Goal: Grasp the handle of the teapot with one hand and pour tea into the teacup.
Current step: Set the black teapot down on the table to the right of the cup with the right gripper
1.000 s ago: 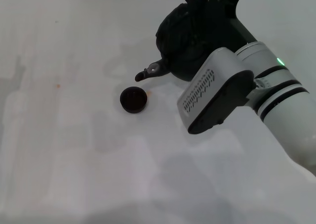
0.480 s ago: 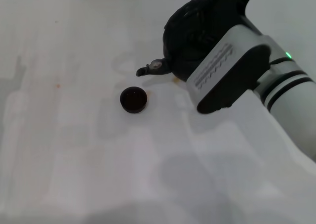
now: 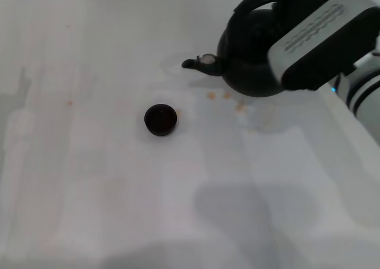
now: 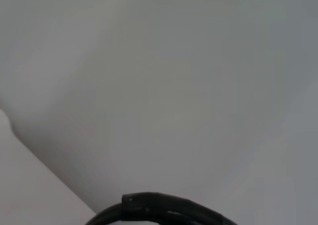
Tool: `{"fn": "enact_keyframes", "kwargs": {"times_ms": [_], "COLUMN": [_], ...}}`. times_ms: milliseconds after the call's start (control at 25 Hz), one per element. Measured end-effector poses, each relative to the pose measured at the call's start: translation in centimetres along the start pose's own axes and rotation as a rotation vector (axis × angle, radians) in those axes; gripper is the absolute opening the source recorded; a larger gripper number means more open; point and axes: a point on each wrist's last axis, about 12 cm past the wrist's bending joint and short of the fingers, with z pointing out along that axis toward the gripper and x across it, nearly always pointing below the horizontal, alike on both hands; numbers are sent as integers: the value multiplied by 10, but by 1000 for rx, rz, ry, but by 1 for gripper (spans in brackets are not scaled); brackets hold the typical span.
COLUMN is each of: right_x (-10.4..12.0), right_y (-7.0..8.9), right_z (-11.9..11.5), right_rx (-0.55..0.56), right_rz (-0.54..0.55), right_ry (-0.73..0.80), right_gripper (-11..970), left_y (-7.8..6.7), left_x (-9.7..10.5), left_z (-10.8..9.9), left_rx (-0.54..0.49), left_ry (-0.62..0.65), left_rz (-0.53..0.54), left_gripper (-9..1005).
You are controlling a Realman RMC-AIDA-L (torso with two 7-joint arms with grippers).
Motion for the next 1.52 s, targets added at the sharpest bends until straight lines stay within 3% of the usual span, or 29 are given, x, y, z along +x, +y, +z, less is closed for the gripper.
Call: {"fn": "enact_keyframes", "kwargs": {"times_ms": [360,800,1520], "right_x": [15,32,46], "right_y": [-16,-23,-20], "right_z": [-11,-18,-18], "right_rx": [20,13,-24], "right_rz": [103,196,226], "right_ry": [47,79,108], "right_gripper": [146,157,176], "left_y": [0,-1,-1], "left_x": [-1,-1,-2], "left_z": [1,4,5], "left_rx": [-4,1,3], "left_ry": [-4,-9,-9], "left_rz": [-2,-3,-2], "left_gripper": [866,865,866]}}
